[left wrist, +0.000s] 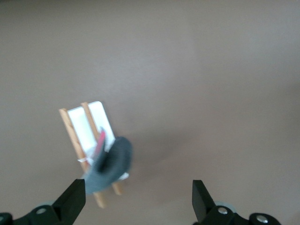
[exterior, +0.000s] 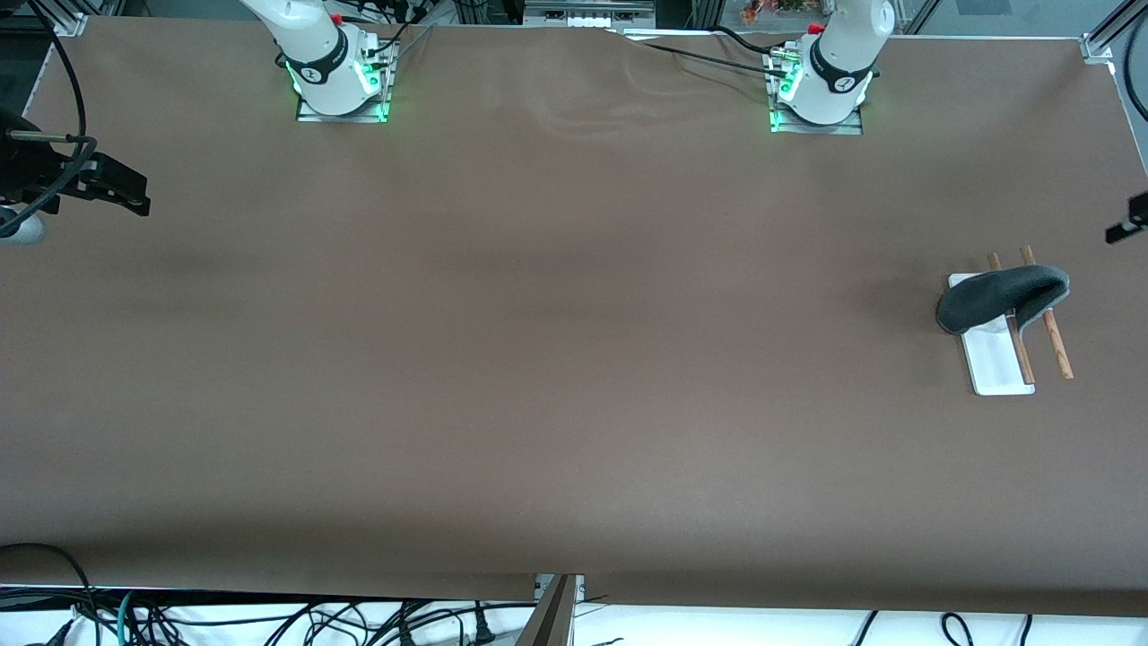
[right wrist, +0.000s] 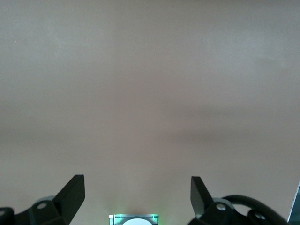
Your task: Pass towel and hang on rack
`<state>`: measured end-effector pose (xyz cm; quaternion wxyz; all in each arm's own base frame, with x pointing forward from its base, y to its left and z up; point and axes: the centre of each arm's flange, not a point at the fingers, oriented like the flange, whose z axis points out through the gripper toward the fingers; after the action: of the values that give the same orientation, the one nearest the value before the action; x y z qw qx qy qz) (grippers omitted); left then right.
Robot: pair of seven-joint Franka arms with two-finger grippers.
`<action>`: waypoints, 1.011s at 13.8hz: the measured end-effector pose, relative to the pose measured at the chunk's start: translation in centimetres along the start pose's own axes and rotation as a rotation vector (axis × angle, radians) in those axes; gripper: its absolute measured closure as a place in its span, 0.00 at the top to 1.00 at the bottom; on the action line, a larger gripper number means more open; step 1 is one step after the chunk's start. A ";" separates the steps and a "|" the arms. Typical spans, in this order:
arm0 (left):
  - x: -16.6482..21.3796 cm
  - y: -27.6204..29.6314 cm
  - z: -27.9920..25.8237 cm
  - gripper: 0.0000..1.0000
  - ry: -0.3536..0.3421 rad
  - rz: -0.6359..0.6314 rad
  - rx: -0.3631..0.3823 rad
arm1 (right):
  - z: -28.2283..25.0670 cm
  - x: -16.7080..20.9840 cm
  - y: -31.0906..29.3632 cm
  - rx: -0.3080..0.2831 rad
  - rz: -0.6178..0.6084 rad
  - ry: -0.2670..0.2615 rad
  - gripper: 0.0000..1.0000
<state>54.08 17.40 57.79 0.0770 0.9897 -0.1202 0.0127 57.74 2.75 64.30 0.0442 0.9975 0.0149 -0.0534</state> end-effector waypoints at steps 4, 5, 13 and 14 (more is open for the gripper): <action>0.0 9.9 -2.6 1.00 -0.042 -0.194 0.021 | 0.0 0.0 0.0 0.000 0.000 0.001 1.00; 0.1 11.6 -2.7 1.00 -0.053 -0.226 0.049 | 0.0 0.0 0.0 0.000 0.001 0.002 1.00; 0.9 18.3 -2.0 1.00 -0.113 -0.327 0.118 | 0.3 0.2 0.2 0.000 0.003 -0.004 1.00; 0.9 18.3 -2.0 1.00 -0.114 -0.329 0.118 | 0.3 0.2 0.2 0.001 0.003 -0.004 1.00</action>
<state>50.56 -0.05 62.55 0.0131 0.9979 0.0401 -0.0492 57.95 2.57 63.97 0.0440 0.9974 0.0135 -0.0554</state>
